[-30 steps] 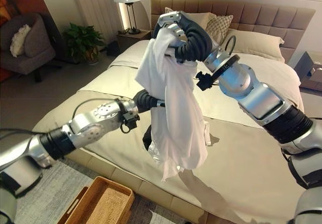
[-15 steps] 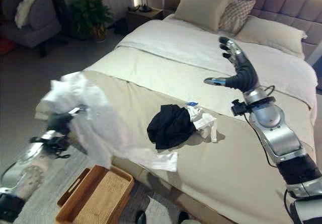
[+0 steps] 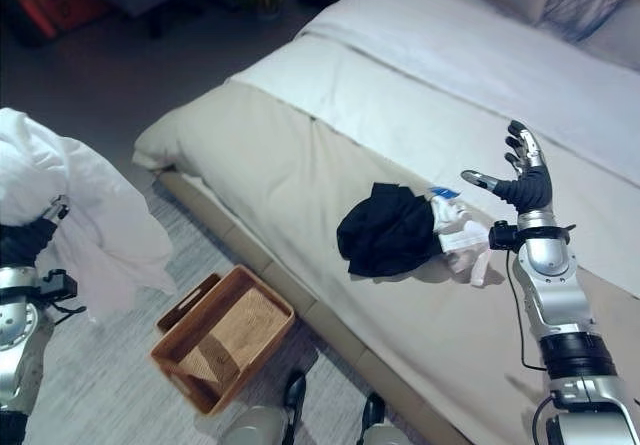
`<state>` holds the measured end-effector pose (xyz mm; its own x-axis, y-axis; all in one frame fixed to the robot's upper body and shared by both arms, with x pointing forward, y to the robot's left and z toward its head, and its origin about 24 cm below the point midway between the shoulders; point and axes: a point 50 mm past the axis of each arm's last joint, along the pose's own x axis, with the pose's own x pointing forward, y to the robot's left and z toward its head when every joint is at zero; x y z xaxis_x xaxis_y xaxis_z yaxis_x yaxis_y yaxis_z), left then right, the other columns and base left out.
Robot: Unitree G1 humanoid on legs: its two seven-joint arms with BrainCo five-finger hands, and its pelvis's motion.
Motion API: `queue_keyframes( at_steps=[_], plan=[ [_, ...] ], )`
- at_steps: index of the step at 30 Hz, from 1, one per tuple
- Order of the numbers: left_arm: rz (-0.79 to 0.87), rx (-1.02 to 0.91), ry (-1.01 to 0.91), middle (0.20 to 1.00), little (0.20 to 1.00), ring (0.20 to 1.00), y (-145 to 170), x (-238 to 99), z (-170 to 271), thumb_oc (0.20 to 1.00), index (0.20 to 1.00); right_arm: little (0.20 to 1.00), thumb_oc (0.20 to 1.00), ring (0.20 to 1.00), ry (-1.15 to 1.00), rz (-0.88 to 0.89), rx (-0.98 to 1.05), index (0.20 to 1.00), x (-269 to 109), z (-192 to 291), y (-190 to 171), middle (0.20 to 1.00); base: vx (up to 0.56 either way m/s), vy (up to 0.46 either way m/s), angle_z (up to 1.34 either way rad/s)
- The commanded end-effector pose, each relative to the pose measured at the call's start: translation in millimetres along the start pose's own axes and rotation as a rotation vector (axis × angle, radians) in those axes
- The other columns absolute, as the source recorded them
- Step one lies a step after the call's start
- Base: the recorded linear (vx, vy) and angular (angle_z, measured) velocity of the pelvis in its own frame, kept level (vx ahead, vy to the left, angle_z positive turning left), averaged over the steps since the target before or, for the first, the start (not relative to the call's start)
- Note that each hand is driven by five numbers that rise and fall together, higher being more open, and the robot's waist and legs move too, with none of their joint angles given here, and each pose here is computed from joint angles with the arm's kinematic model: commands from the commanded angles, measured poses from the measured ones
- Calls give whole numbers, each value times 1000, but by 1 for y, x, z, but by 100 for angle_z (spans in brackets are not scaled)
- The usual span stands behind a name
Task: Pick up clothes into the bucket
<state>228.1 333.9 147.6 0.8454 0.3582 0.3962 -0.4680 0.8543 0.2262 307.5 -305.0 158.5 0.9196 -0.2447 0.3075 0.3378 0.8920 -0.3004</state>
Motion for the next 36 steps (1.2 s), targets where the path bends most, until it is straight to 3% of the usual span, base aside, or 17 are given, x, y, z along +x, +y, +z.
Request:
queue_keyframes(
  at_steps=[1, 13, 28, 30, 31, 36],
  plan=[
    [-30, 41, -177, 200, 200, 200, 0, 16, 33, 200, 200, 1000, 1000, 1000, -64, -57, -152, 1000, 25, 22, -10, 1000, -68, 58, 33],
    [-39, 163, -76, 200, 200, 200, -36, 46, 5, 200, 200, 1000, 1000, 1000, 22, -154, -333, 1000, 51, 15, -12, 1000, -81, 38, 24],
    [17, 524, -55, 200, 200, 200, -55, 117, 21, 200, 200, 1000, 1000, 1000, -85, -83, -518, 1000, 93, 69, 14, 1000, -52, 9, -2],
    [21, 545, -58, 200, 200, 200, -58, 126, 28, 200, 200, 332, 332, 332, -97, -82, -519, 332, 97, 77, 19, 332, -20, 7, -13],
    [28, 568, -60, 200, 200, 200, -57, 132, 32, 200, 200, 200, 200, 200, -107, -77, -517, 200, 100, 81, 23, 200, -16, 50, -14],
    [41, 637, -83, 200, 200, 200, -58, 150, 53, 200, 200, 200, 200, 200, -215, -57, -448, 200, 105, 110, 45, 200, -4, 34, -11]
  ],
)
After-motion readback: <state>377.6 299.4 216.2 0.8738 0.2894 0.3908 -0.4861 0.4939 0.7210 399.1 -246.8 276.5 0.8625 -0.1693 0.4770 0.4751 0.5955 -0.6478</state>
